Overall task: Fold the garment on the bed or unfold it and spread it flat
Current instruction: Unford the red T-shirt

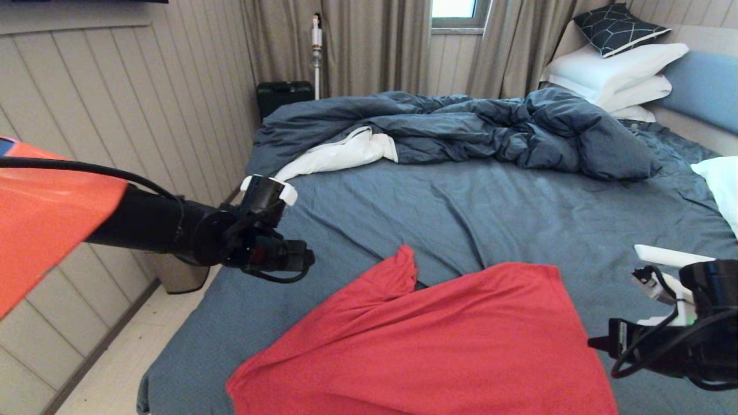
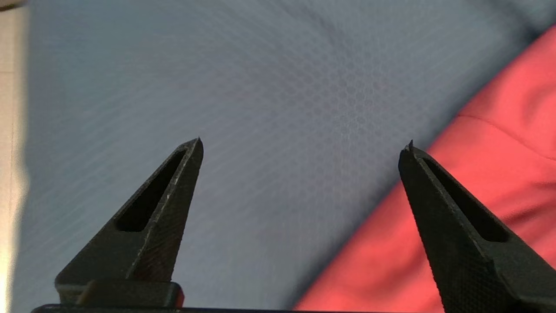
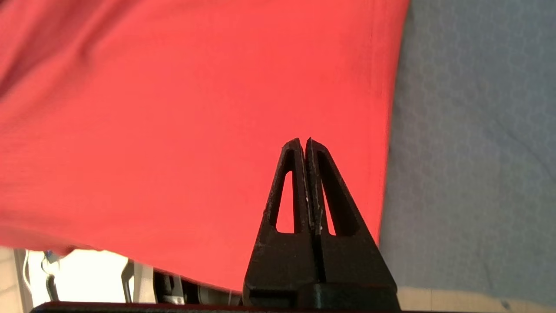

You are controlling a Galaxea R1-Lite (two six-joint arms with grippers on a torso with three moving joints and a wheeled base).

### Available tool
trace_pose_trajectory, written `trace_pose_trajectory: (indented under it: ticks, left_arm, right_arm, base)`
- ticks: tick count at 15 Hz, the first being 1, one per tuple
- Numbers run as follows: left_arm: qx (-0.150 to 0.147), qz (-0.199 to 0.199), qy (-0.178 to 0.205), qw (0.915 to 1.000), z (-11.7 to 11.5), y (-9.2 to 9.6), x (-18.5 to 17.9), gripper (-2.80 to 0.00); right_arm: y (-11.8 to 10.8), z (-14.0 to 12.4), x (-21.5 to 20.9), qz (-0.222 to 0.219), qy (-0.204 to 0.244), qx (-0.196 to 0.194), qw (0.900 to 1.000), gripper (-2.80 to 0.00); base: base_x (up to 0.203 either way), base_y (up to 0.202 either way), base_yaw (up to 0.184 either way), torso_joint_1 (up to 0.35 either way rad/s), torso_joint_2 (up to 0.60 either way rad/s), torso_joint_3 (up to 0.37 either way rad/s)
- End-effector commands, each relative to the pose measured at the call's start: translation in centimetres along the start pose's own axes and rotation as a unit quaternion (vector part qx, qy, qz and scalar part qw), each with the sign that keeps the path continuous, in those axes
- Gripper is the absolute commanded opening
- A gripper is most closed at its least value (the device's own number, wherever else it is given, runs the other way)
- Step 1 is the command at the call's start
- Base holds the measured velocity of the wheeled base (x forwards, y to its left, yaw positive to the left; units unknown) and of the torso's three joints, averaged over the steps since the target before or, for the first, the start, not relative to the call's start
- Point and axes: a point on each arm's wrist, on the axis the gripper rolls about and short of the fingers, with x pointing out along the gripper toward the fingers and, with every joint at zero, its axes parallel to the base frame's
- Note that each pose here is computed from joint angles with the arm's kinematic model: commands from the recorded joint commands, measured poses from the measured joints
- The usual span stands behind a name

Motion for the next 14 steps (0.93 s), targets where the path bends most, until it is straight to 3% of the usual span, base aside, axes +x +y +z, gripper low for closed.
trace_pose_trajectory:
  ticks: [1, 3, 9, 14]
  left_arm:
    - [0.017, 0.007, 0.032, 0.9993, -1.23, -0.82, 3.59, 0.0]
    - [0.031, 0.005, 0.037, 0.9988, -1.6, -1.2, 4.08, 0.0]
    - [0.01, 0.004, 0.033, 0.9994, -1.4, -1.22, 3.73, 0.0]
    - [0.022, 0.001, 0.037, 0.9991, -1.75, -1.7, 4.23, 0.0]
  right_arm:
    - [0.04, -0.09, -0.03, 0.002, 0.0, -0.001, 1.0, -2.8]
    - [0.05, -0.11, 0.05, 0.002, 0.002, -0.001, 1.0, -2.8]
    - [-0.16, 0.58, 0.63, -0.005, 0.002, 0.007, 1.0, -2.8]
    - [-0.18, 0.51, 0.62, -0.005, 0.003, 0.008, 1.0, -2.8]
  base:
    - [0.0, 0.0, 0.0, 0.0, 0.0, 0.0]
    - [0.0, 0.0, 0.0, 0.0, 0.0, 0.0]
    - [0.0, 0.0, 0.0, 0.0, 0.0, 0.0]
    - [0.0, 0.0, 0.0, 0.0, 0.0, 0.0]
